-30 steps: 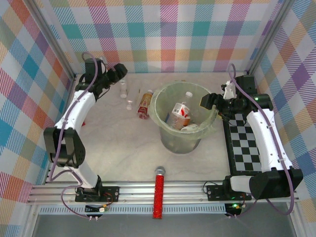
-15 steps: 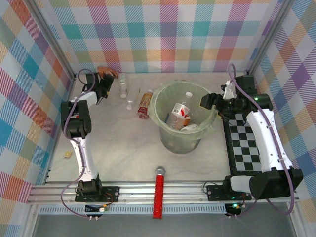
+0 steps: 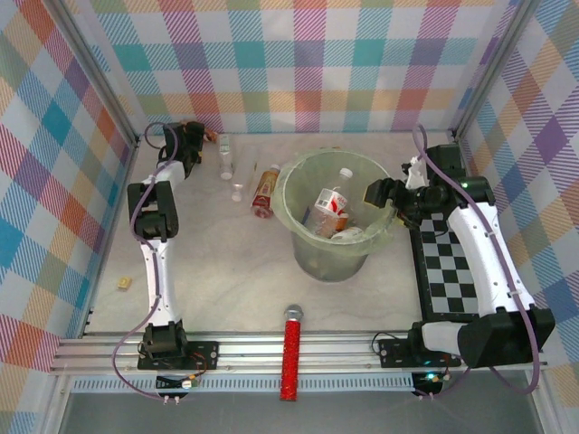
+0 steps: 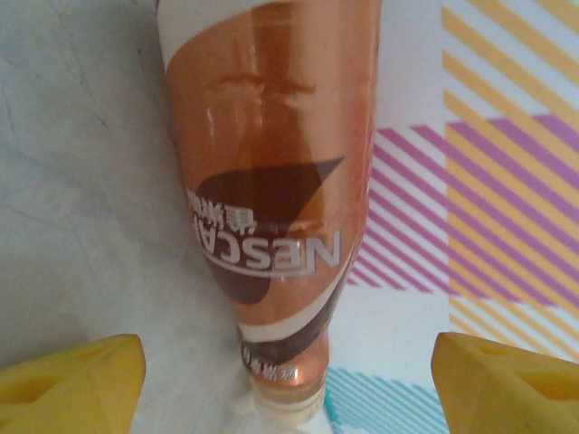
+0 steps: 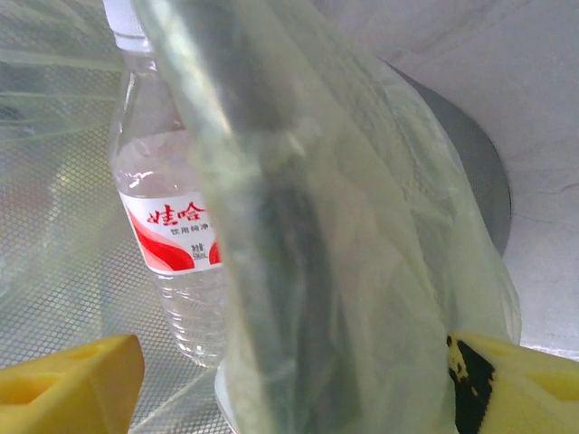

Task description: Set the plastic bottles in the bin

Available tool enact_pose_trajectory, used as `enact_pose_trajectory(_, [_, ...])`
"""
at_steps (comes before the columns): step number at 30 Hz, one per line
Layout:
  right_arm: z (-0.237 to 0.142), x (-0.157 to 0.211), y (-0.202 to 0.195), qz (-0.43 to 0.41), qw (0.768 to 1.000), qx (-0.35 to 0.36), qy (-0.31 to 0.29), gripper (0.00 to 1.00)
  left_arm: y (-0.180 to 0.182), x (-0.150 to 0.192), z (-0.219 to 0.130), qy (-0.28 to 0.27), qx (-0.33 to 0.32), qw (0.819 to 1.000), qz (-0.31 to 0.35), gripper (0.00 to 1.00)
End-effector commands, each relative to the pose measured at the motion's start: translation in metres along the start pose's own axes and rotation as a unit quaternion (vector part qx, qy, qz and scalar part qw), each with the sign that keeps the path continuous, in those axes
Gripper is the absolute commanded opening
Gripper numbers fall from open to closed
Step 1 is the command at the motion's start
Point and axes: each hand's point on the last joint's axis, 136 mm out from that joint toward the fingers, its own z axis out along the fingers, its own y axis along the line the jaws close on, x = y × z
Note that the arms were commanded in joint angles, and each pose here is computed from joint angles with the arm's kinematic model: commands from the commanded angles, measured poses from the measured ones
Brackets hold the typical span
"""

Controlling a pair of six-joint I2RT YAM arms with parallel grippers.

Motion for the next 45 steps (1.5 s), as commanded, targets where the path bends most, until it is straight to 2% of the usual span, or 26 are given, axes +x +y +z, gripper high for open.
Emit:
enact_pose_trajectory(1, [-0.004, 0.007, 0.003, 0.003, 1.0, -0.006, -0.003, 0.86, 0.026, -0.009, 0.014, -0.02, -0.028, 0.998, -0.053, 0.82])
enact_pose_trajectory(7, [-0.008, 0.007, 0.005, 0.0, 1.0, -0.009, -0.011, 0.86, 0.051, -0.009, 0.03, -0.028, -0.056, 0.993, -0.099, 0.8])
enact_pose_trajectory(16, [-0.014, 0.009, 0.006, -0.002, 1.0, -0.006, -0.02, 0.86, 0.083, -0.008, 0.037, -0.036, -0.118, 0.986, -0.112, 0.71])
enact_pose_trajectory(25, [-0.016, 0.011, 0.005, 0.002, 1.0, -0.003, -0.023, 0.86, 0.086, -0.01, 0.039, -0.038, -0.122, 0.986, -0.105, 0.5])
enact_pose_trajectory(29, [-0.017, 0.012, 0.004, 0.003, 1.0, 0.0, -0.025, 0.86, 0.076, -0.013, 0.035, -0.037, -0.118, 0.99, -0.072, 0.48])
enact_pose_trajectory(34, [-0.017, 0.012, 0.004, 0.005, 1.0, -0.002, -0.027, 0.86, 0.057, -0.019, 0.011, -0.049, -0.099, 0.993, -0.042, 0.48])
enact_pose_trajectory(38, [-0.019, 0.013, 0.005, 0.002, 1.0, -0.003, -0.028, 0.86, 0.048, -0.017, -0.024, -0.052, -0.081, 0.995, -0.028, 0.48])
enact_pose_trajectory(42, [-0.02, 0.013, 0.006, -0.002, 1.0, -0.005, -0.029, 0.86, 0.059, -0.017, -0.073, -0.072, -0.088, 0.993, -0.013, 0.49])
enact_pose_trajectory(45, [-0.02, 0.013, 0.006, -0.007, 1.0, -0.006, -0.029, 0.86, 0.07, -0.011, -0.095, -0.066, -0.093, 0.993, -0.006, 0.49])
